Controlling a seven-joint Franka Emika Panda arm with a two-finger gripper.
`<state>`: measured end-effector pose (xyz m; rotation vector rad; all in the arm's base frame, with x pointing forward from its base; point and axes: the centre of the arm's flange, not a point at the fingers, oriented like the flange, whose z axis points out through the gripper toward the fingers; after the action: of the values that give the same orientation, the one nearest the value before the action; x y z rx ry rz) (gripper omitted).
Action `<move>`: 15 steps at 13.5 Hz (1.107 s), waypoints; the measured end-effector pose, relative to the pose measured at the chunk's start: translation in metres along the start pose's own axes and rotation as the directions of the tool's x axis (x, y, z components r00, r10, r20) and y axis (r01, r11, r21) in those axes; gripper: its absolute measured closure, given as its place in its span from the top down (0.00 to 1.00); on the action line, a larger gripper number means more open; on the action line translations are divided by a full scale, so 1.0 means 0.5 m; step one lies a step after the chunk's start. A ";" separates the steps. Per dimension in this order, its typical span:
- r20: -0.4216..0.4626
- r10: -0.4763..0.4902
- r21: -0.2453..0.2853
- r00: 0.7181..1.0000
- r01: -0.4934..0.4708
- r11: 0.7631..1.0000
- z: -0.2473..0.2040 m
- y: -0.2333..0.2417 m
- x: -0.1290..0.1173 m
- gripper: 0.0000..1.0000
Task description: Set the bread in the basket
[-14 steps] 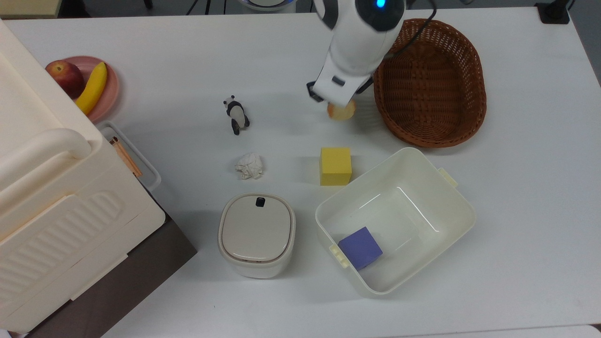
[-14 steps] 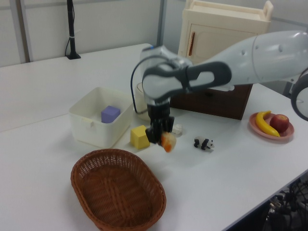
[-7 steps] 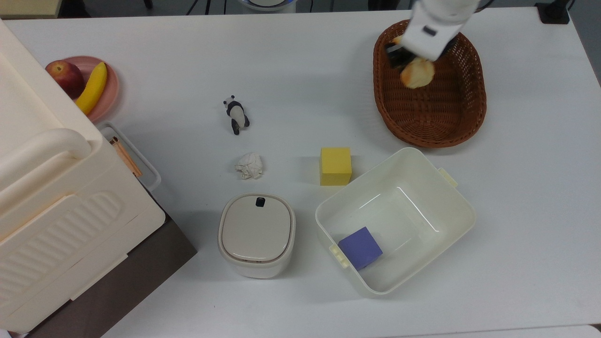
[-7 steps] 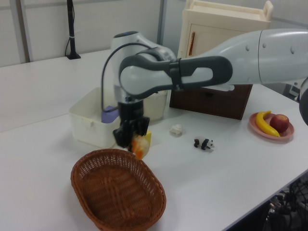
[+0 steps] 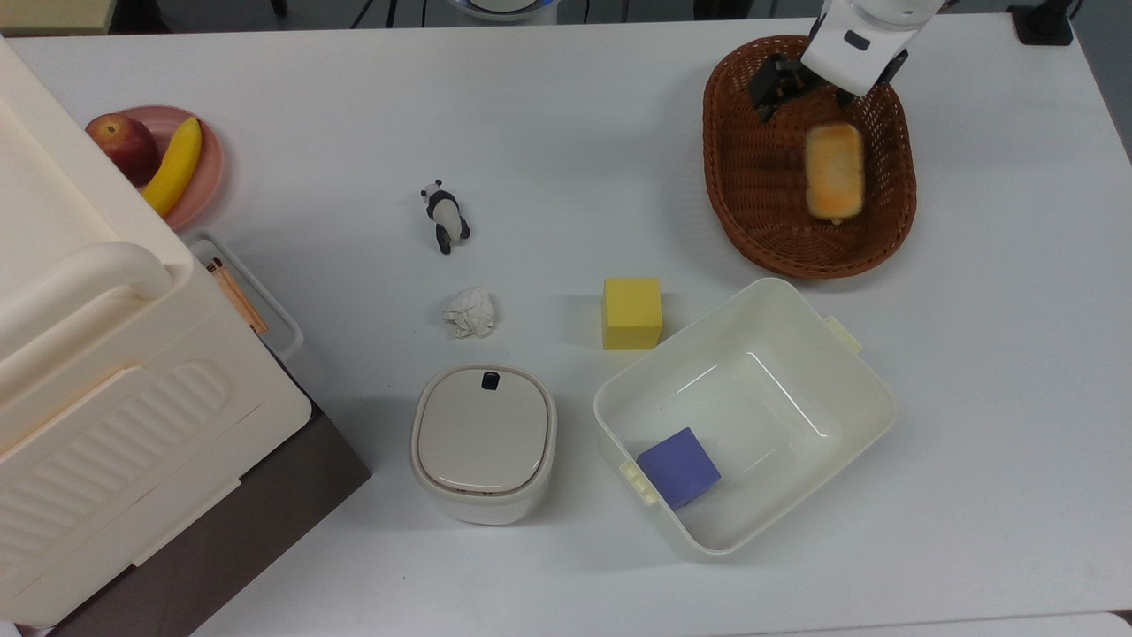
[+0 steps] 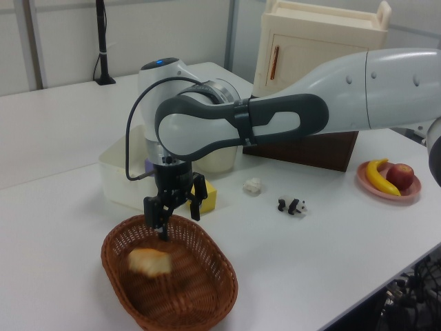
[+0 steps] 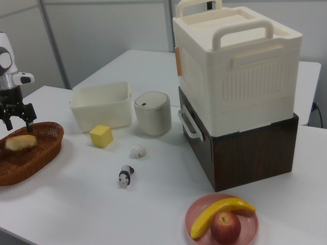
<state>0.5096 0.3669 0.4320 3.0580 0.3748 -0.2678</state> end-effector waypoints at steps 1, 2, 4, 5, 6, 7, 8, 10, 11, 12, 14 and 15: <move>-0.001 0.011 0.000 1.000 -0.011 1.000 -0.001 0.013 0.005 1.00; -0.004 0.027 0.002 1.000 -0.027 1.000 -0.005 0.037 0.014 1.00; -0.013 0.058 0.017 0.998 -0.058 0.998 -0.027 0.149 0.044 1.00; -0.019 0.077 0.026 0.997 -0.076 0.997 -0.042 0.206 0.052 1.00; -0.032 0.103 0.038 0.994 -0.102 0.994 -0.063 0.270 0.057 1.00; -0.058 0.150 0.058 0.987 -0.146 0.988 -0.098 0.370 0.055 1.00; -0.075 0.185 0.071 0.980 -0.180 0.981 -0.122 0.434 0.048 1.00; -0.111 0.251 0.097 0.962 -0.241 0.966 -0.170 0.556 0.019 1.00; -0.127 0.278 0.107 0.952 -0.265 0.958 -0.188 0.623 0.001 1.00; -0.135 0.296 0.113 0.946 -0.282 0.953 -0.196 0.672 -0.011 1.00; -0.134 0.312 0.103 0.940 -0.300 0.948 -0.192 0.711 -0.018 1.00; -0.133 0.321 0.101 0.938 -0.309 0.946 -0.191 0.723 -0.020 1.00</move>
<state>0.6038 0.0209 0.5375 3.1586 -0.1289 -0.0400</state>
